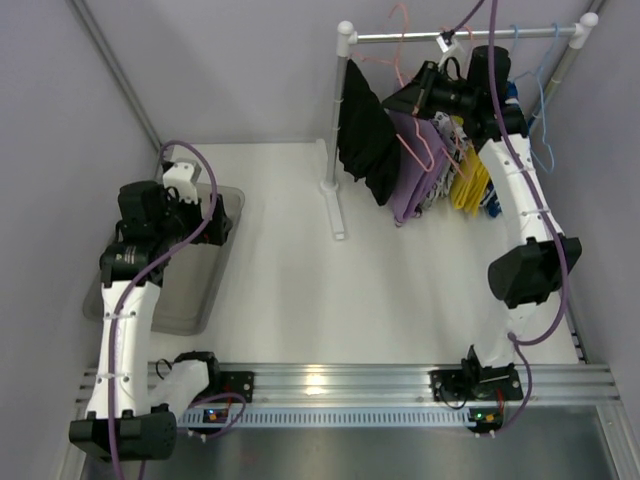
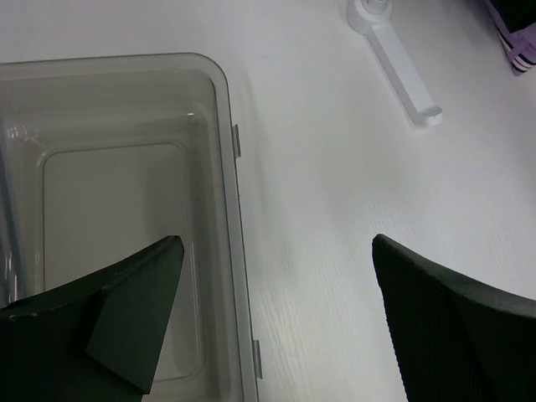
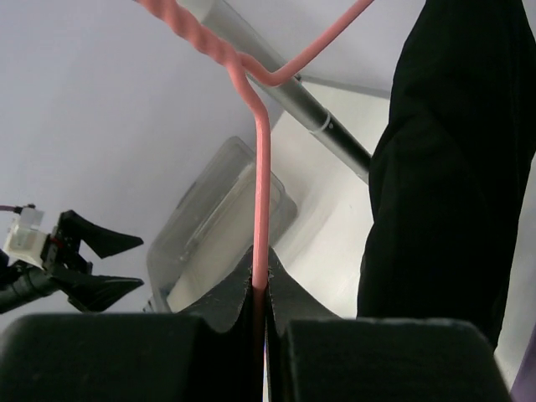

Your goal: Remove the trousers from the hanger

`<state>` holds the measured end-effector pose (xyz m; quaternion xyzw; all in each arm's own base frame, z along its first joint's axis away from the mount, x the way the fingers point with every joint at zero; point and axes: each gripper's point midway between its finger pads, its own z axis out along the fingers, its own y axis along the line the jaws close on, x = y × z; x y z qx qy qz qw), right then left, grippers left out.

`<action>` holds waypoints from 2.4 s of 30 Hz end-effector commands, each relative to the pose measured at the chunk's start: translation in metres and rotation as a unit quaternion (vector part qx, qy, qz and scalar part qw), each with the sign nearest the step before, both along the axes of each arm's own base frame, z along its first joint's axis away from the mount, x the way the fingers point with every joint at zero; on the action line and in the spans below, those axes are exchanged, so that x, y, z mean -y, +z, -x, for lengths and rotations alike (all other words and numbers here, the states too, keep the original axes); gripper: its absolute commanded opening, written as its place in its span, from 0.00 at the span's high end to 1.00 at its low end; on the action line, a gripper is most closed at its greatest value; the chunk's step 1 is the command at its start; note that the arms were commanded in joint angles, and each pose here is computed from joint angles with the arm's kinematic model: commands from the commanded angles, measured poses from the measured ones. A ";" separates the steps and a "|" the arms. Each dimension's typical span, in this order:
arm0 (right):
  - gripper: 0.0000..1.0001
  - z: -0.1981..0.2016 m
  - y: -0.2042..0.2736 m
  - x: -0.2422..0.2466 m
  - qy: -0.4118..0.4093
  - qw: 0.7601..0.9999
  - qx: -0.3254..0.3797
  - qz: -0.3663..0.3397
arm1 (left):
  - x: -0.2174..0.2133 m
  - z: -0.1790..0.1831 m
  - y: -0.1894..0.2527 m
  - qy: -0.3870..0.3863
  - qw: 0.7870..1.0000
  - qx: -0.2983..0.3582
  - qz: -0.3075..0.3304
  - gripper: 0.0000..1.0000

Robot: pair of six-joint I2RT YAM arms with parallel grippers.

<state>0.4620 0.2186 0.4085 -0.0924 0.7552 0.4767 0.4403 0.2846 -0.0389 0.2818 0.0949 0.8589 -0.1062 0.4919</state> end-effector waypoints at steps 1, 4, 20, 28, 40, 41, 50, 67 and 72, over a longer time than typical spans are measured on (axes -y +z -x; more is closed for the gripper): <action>1.00 0.033 0.109 0.018 0.002 0.986 0.152 -0.062 | 0.005 -0.013 0.028 -0.015 0.998 0.059 0.006 0.01; 1.00 0.037 0.116 0.028 -0.005 0.986 0.147 -0.074 | 0.007 -0.017 0.035 -0.018 0.998 0.066 0.008 0.01; 1.00 0.132 0.085 0.043 -0.007 0.992 0.104 -0.071 | 0.043 -0.028 0.095 -0.143 0.969 0.201 -0.007 0.01; 1.00 0.168 0.092 0.042 -0.026 0.989 0.083 -0.124 | 0.080 -0.029 0.090 -0.165 0.956 0.239 -0.037 0.01; 1.00 0.186 0.079 0.010 -0.030 0.983 0.022 -0.177 | 0.208 0.003 0.098 -0.201 0.932 0.301 -0.031 0.01; 1.00 0.186 0.078 0.009 -0.028 0.983 0.016 -0.182 | 0.217 0.008 0.101 -0.211 0.928 0.307 -0.021 0.01; 1.00 0.197 0.088 -0.010 0.006 0.978 -0.003 -0.208 | 0.286 0.045 0.088 -0.293 0.882 0.368 0.034 0.01; 1.00 0.226 0.097 -0.033 0.060 0.977 0.022 -0.202 | 0.320 0.012 0.130 -0.241 0.868 0.427 0.072 0.01; 1.00 0.230 0.098 -0.035 0.068 0.976 0.024 -0.203 | 0.322 0.011 0.143 -0.236 0.866 0.433 0.081 0.03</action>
